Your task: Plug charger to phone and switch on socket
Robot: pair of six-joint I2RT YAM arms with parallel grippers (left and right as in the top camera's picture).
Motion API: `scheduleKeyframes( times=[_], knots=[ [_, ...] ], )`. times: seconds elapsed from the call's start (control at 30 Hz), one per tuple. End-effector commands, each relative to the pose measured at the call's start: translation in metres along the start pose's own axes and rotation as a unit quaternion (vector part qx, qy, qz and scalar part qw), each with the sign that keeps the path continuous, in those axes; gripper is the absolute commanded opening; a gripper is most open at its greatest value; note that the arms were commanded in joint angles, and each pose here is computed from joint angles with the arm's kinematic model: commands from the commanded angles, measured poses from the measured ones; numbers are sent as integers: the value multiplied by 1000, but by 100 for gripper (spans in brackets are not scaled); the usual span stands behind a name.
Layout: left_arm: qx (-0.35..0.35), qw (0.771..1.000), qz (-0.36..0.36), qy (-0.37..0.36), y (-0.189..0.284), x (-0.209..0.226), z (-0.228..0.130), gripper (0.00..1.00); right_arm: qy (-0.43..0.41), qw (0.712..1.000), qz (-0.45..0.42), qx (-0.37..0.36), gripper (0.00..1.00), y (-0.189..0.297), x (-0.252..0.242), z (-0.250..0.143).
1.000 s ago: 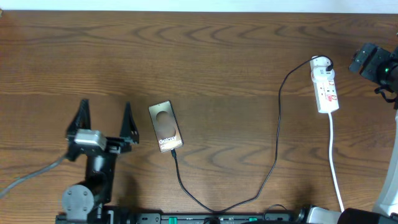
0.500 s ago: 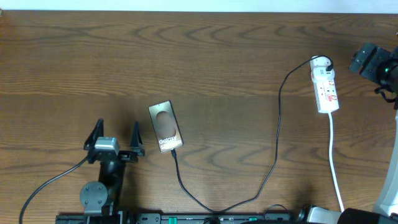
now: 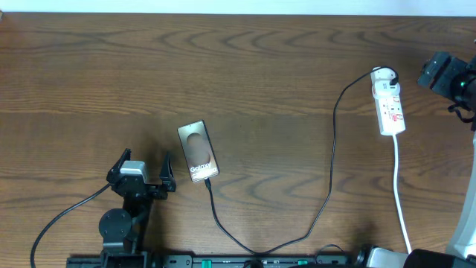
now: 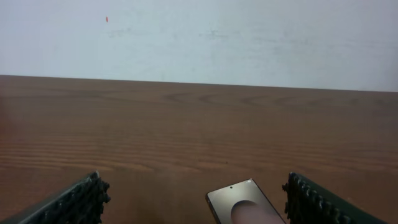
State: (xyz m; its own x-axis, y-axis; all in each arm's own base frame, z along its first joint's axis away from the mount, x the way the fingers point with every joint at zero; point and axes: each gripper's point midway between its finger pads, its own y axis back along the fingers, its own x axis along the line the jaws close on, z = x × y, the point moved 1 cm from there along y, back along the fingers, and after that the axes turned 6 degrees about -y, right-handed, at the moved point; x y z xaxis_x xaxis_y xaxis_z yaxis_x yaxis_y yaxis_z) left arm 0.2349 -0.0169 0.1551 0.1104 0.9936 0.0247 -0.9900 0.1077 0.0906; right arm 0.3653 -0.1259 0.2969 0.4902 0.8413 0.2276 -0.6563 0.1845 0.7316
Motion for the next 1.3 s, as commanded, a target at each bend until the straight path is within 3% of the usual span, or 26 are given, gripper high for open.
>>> scheduleKeyframes(
  times=[0.0, 1.07, 1.27],
  knots=[
    [23, 1000, -10, 2, 0, -3, -13, 89, -6, 1000, -2, -7, 99, 5, -1, 3],
    [23, 1000, -10, 2, 0, -3, -13, 89, -5, 1000, 8, -15, 99, 11, 1, 2],
    [23, 1000, -10, 2, 0, -3, -13, 89, 23, 990, 99, -99, 99, 28, 34, -6]
  ],
)
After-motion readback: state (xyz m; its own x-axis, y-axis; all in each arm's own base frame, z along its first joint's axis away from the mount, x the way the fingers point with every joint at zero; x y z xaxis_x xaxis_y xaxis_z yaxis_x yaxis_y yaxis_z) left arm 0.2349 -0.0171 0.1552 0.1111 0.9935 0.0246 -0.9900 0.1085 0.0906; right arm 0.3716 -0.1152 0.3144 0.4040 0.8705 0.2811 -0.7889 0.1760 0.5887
